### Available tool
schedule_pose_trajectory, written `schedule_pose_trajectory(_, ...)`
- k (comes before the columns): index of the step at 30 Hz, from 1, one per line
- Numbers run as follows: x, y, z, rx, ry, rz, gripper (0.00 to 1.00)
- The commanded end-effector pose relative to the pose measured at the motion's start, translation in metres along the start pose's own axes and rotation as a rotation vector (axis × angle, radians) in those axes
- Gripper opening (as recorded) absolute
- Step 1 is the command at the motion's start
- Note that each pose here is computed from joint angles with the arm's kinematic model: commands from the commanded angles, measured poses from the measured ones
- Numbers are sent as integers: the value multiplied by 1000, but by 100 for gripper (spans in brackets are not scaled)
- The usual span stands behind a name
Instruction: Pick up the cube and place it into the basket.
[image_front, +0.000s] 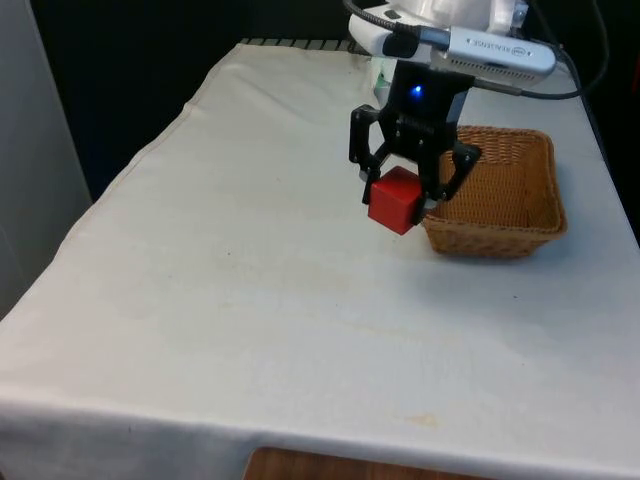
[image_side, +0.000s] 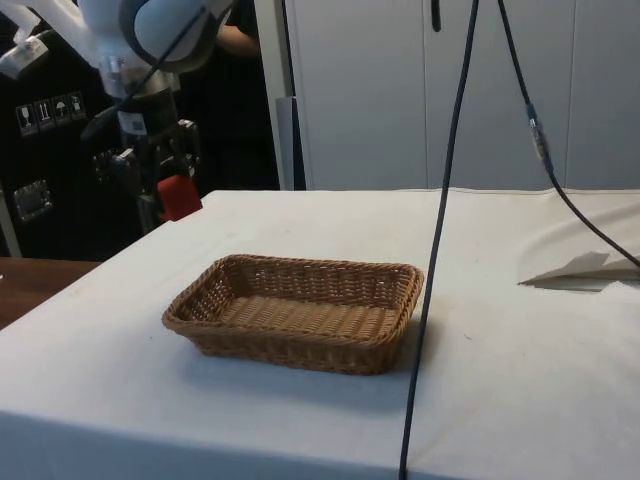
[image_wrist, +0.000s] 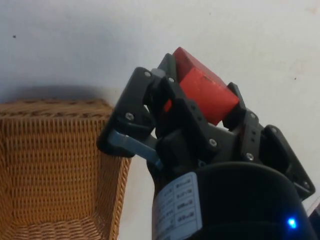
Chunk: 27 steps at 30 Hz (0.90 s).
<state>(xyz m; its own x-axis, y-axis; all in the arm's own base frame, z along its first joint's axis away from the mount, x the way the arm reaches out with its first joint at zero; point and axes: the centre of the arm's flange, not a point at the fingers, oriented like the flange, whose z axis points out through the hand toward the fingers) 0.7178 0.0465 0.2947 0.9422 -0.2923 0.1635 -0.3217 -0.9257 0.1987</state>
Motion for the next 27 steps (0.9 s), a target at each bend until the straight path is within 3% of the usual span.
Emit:
schedule_pose_trajectory(1,-8,1,-3,4,8,0,12)
schedule_pose_trajectory(8,-21,0,-6,4,-5,0,12)
schedule_pose_trajectory(9,-16,0,-2,-2,-20,-2,12)
schedule_pose_trajectory(10,-26,-1,-6,5,-8,0,12)
schedule_pose_trajectory(16,-40,-3,-8,9,-14,0,12)
schedule_pose_trajectory(17,-32,-3,-5,3,-28,-2,12)
schedule_pose_trajectory(18,-42,-3,-8,11,-15,2,12)
schedule_pose_trajectory(25,-60,-6,-7,19,-10,6,12)
schedule_pose_trajectory(26,-55,-6,-4,11,-24,3,12)
schedule_pose_trajectory(27,-63,-6,-6,20,-11,5,12)
